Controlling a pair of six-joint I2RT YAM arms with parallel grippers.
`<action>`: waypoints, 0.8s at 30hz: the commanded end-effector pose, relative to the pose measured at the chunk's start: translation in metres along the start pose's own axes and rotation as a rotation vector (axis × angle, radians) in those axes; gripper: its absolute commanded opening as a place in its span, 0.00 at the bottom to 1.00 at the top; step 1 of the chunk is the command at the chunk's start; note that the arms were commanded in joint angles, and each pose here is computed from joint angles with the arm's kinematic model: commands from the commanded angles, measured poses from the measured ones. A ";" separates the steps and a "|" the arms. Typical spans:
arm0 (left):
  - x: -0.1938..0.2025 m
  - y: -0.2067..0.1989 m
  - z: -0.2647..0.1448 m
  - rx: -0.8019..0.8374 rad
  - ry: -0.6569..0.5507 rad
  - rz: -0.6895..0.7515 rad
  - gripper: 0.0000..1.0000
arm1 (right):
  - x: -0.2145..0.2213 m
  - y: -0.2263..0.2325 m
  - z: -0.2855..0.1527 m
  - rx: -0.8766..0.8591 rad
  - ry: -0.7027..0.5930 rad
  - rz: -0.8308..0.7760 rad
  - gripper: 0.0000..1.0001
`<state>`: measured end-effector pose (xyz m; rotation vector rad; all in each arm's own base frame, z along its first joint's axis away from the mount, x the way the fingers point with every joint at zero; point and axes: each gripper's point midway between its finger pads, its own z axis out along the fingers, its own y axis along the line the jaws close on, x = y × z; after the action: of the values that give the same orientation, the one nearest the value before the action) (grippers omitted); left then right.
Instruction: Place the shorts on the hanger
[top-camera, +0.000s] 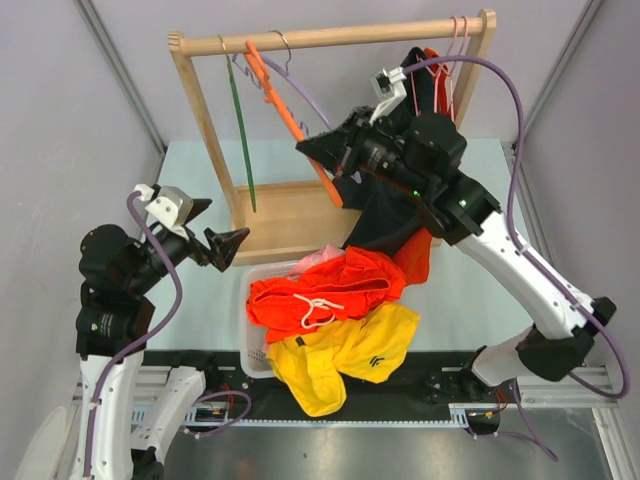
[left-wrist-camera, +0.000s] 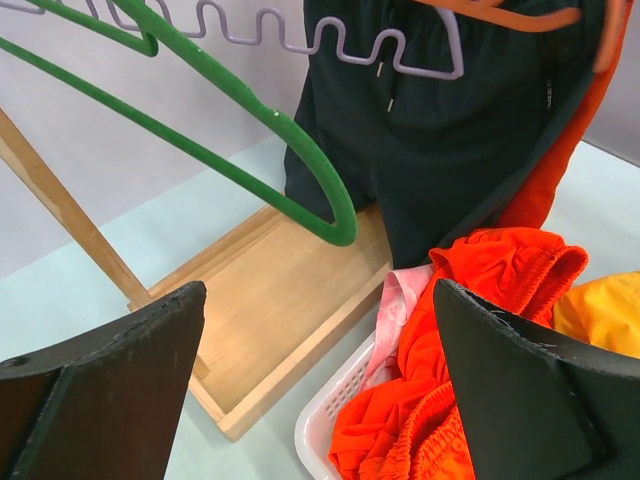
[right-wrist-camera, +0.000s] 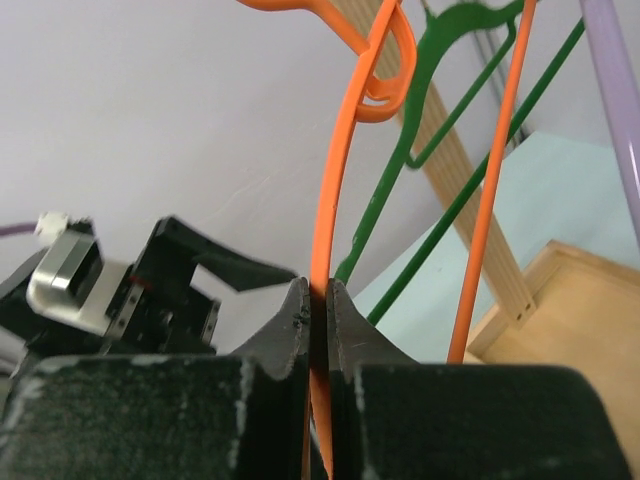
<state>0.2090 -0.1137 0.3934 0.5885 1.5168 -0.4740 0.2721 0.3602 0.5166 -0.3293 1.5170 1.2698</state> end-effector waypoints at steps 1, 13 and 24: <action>-0.007 -0.002 0.000 0.026 -0.015 0.052 1.00 | -0.006 0.022 -0.033 -0.096 -0.004 0.017 0.00; 0.009 -0.022 -0.002 0.150 -0.016 0.134 1.00 | 0.038 0.017 -0.112 -0.138 0.163 -0.139 0.00; 0.056 -0.031 -0.007 0.221 0.087 0.181 1.00 | 0.095 0.010 -0.176 -0.131 0.386 -0.212 0.00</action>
<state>0.1911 -0.1282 0.3474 0.8455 1.4977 -0.4916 0.1372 0.2707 0.4408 -0.7942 1.5941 1.2474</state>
